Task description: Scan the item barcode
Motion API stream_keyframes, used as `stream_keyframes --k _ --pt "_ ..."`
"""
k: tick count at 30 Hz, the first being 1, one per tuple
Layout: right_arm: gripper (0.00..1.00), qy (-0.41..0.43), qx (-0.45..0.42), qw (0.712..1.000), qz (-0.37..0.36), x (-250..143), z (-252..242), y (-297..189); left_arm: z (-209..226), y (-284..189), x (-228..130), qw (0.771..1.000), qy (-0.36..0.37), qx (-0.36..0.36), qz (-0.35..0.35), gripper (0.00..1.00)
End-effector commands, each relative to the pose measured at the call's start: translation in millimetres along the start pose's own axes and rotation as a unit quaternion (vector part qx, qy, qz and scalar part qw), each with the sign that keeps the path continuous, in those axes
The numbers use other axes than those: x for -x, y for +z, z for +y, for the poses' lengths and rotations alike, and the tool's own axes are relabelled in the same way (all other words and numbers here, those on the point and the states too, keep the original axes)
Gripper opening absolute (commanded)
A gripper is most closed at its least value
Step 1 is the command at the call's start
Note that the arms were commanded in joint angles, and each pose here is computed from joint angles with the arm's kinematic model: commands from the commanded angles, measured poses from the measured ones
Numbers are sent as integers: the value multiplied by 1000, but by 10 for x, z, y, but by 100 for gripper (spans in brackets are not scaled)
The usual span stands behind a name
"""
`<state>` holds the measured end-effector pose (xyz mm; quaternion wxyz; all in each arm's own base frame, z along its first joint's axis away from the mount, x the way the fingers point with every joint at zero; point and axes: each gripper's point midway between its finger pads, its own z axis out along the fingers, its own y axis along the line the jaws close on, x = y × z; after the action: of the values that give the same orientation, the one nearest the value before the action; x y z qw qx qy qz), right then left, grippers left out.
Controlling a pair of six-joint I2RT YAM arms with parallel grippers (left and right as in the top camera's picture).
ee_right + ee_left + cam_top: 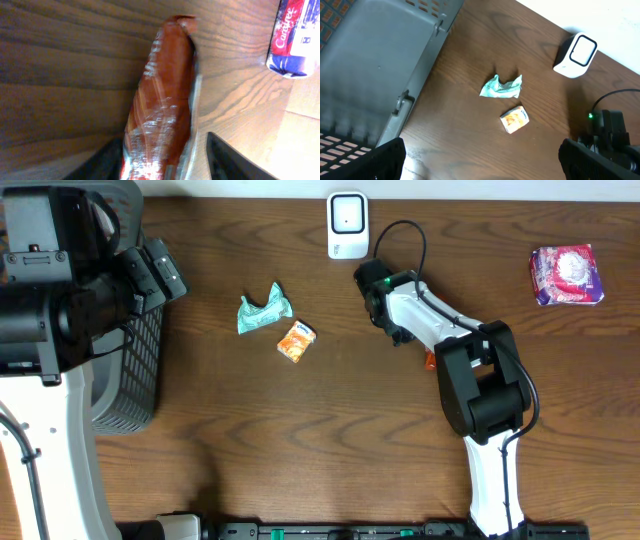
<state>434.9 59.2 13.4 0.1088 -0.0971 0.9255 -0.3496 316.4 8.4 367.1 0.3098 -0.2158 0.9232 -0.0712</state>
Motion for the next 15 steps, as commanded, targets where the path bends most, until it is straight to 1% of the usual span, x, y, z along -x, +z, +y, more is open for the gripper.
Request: stream_keyframes --k 1,2,4,5,7,8,11,15 --pt "39 -5 19 999 32 -219 113 192 27 29 3 1000 5 7 2 98" --pt "34 -4 19 999 35 -246 112 228 27 28 3 1000 5 7 2 98" --pt "33 -2 34 998 43 -293 158 265 27 28 3 1000 5 7 2 98" --pt "27 -4 46 998 48 -310 183 276 27 29 3 1000 5 7 2 98" --pt "5 -1 63 997 55 -327 214 280 28 29 3 1000 5 7 2 98" --pt "1 0 70 996 57 -324 220 272 28 28 3 1000 5 7 2 98" --pt "1 7 100 993 68 -288 216 213 27 29 3 1000 5 7 2 98" --pt "1 22 123 989 79 -162 38 76 27 28 3 1000 5 7 2 98"
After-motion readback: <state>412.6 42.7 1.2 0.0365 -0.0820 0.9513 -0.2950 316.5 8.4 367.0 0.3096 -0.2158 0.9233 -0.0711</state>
